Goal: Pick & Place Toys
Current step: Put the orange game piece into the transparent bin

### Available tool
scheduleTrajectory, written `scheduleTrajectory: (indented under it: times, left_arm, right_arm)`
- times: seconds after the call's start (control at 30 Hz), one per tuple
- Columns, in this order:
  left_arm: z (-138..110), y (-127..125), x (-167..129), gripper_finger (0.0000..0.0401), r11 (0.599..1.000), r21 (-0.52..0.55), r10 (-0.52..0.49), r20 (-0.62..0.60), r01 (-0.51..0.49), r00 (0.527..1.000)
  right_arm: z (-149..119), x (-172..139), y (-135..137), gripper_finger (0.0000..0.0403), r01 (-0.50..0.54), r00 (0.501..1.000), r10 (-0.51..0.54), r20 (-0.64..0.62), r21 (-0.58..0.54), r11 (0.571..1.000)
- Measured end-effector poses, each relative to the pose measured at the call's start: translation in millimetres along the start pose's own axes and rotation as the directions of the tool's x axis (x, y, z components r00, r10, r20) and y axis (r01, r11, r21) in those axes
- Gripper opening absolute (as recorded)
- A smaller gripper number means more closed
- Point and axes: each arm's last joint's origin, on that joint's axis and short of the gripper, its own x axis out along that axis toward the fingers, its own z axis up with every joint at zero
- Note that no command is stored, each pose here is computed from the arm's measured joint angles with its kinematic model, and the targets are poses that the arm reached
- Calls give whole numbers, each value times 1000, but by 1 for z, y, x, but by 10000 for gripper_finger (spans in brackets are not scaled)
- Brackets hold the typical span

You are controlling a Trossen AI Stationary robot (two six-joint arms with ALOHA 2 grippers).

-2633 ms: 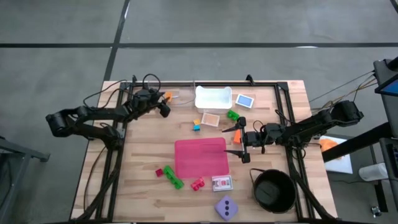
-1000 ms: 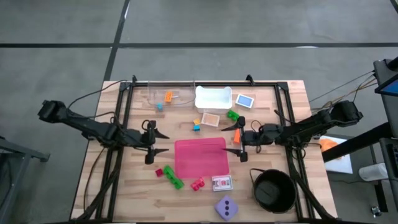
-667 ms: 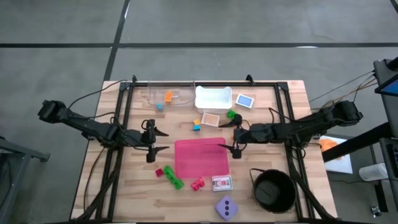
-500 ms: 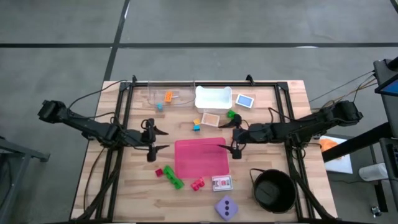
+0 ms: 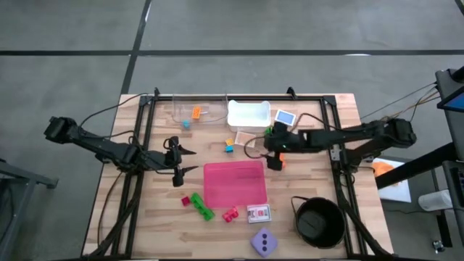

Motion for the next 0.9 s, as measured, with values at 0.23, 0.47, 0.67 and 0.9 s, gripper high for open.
scheduleTrajectory:
  times: [0.23, 0.47, 0.67, 0.9]
  left_arm:
    - [0, 0, 0, 259, 1000, 0, 0, 0, 0, 1000]
    - [0, 0, 0, 259, 1000, 2, 2, 0, -2, 1000]
    - [0, 3, 0, 259, 995, -57, 88, 9, -87, 996]
    - [1, 5, 0, 259, 980, -115, 164, 19, -161, 986]
  right_arm:
    - [10, 12, -11, 380, -2, 970, 18, -243, 68, 998]
    - [15, 20, -8, 380, 0, 919, 69, -388, 174, 985]
    - [8, 19, -8, 380, 104, 886, 96, -454, 395, 913]
    - [8, 5, -11, 380, 218, 886, 93, -454, 585, 781]
